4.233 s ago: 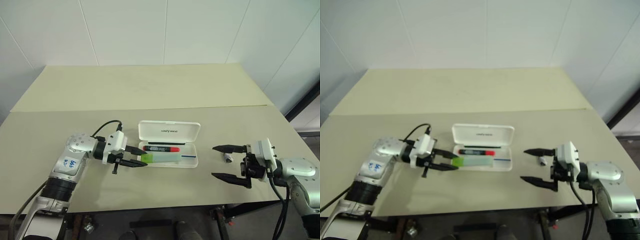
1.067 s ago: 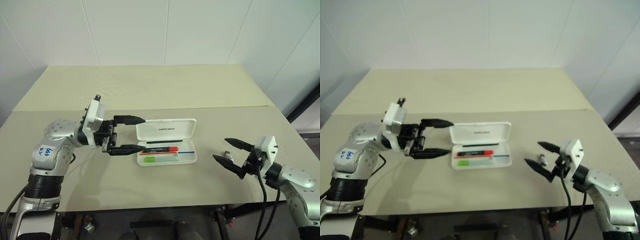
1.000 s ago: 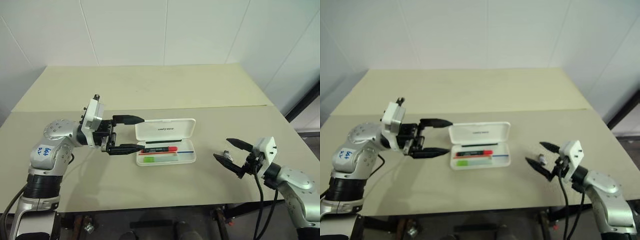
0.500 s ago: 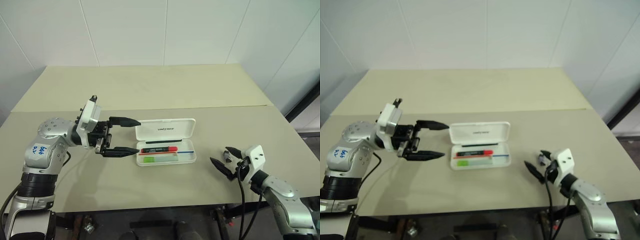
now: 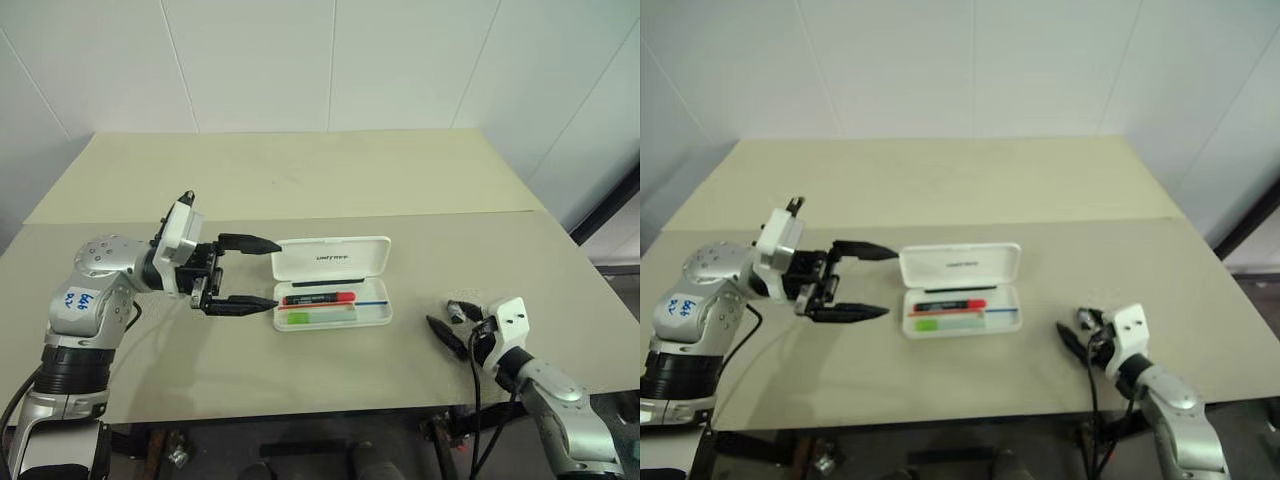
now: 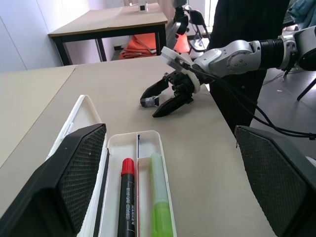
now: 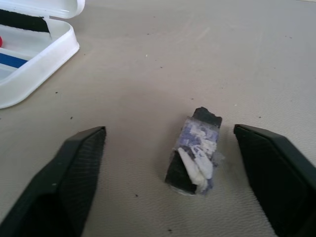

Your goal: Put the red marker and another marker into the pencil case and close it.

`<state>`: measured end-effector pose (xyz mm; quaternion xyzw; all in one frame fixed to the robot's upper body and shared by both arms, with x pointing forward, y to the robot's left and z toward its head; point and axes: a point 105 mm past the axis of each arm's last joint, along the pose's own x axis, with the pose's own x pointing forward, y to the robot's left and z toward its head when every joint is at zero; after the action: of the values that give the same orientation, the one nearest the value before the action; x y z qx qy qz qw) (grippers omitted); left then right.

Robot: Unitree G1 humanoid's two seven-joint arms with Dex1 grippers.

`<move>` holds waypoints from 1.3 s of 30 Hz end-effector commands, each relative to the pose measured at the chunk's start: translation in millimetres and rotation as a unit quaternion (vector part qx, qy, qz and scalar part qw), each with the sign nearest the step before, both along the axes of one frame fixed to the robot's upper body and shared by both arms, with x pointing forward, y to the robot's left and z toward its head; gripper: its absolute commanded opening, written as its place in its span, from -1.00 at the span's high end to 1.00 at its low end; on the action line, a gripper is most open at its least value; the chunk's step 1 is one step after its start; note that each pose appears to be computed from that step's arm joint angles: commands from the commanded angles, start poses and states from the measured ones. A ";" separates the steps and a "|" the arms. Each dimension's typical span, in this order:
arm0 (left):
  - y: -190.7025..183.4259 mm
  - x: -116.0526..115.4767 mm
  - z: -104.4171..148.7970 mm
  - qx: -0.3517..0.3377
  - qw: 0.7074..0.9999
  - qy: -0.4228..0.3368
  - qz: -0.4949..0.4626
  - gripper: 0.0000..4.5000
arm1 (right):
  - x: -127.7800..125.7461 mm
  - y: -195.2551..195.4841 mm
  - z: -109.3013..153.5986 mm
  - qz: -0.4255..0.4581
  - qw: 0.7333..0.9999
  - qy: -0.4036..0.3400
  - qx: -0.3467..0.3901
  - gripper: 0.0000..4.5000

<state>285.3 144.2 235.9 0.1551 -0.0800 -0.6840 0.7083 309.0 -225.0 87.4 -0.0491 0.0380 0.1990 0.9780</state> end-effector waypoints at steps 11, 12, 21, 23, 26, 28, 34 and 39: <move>-2.2 -2.2 2.5 0.010 1.000 -0.026 -0.006 -1.00 | 5.0 -8.4 2.0 -0.014 1.000 0.004 -0.017 0.82; -2.4 -2.4 2.3 0.010 1.000 -0.027 -0.006 -1.00 | 5.9 -6.2 5.8 0.001 1.000 0.000 -0.019 0.82; -2.9 -3.4 -0.8 0.013 0.999 -0.030 -0.005 -1.00 | 7.5 29.6 55.1 0.241 0.964 -0.066 -0.097 0.82; -3.2 -4.3 -2.4 0.015 0.999 -0.030 -0.005 -1.00 | 9.6 38.1 62.4 0.295 0.947 -0.072 -0.108 0.82; -3.7 -5.3 -4.3 0.017 0.999 -0.029 -0.005 -1.00 | 12.7 52.2 68.5 0.368 0.920 -0.073 -0.113 0.82; -3.8 -5.9 -5.4 0.019 0.999 -0.029 -0.004 -1.00 | 13.8 60.7 69.2 0.405 0.904 -0.069 -0.115 0.82; -2.9 -9.2 -8.2 0.024 0.999 -0.029 -0.004 -1.00 | 18.3 87.8 66.0 0.487 0.862 -0.060 -0.127 0.82; -1.0 -11.0 -10.2 0.028 0.999 -0.028 -0.001 -1.00 | 23.6 97.1 63.6 0.517 0.843 -0.053 -0.138 0.82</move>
<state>279.7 142.4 215.7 0.1656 -0.0630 -0.6864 0.7053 332.0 -130.3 145.1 -0.1942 -0.0061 0.6549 0.7303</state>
